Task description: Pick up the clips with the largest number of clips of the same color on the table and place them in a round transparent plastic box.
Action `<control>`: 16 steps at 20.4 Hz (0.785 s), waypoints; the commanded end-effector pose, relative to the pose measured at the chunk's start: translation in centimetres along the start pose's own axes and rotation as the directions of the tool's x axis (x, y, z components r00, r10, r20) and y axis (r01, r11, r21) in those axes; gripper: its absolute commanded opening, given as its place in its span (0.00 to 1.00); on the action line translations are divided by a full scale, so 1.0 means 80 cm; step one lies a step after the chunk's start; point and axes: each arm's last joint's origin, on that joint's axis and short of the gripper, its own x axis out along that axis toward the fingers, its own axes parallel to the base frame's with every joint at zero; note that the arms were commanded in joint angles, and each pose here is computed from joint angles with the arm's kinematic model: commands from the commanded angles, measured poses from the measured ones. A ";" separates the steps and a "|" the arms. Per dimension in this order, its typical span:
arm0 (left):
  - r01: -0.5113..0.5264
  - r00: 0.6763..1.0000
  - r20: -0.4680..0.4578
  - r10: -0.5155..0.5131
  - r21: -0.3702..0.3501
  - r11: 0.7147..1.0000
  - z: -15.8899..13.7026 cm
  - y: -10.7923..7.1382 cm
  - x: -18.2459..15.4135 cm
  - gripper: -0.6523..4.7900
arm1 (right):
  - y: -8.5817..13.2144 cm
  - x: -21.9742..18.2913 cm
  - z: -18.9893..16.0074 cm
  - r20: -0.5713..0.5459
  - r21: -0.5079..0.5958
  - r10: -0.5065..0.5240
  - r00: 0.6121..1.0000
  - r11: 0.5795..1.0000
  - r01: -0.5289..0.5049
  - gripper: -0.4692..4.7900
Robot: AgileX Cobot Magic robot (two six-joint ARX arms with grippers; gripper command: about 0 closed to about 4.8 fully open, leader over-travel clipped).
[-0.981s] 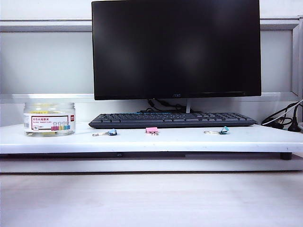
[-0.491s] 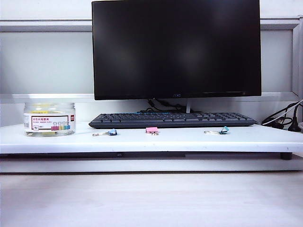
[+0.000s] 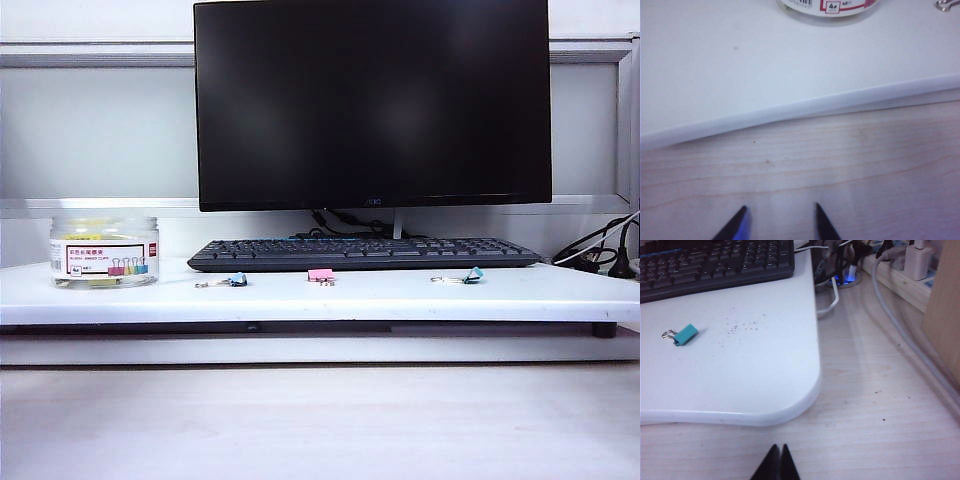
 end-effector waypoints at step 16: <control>0.007 0.971 0.240 -0.007 -0.002 1.000 0.014 0.000 -0.025 0.43 | 0.000 0.000 -0.001 -0.009 -0.003 -0.007 1.000 1.000 0.007 0.08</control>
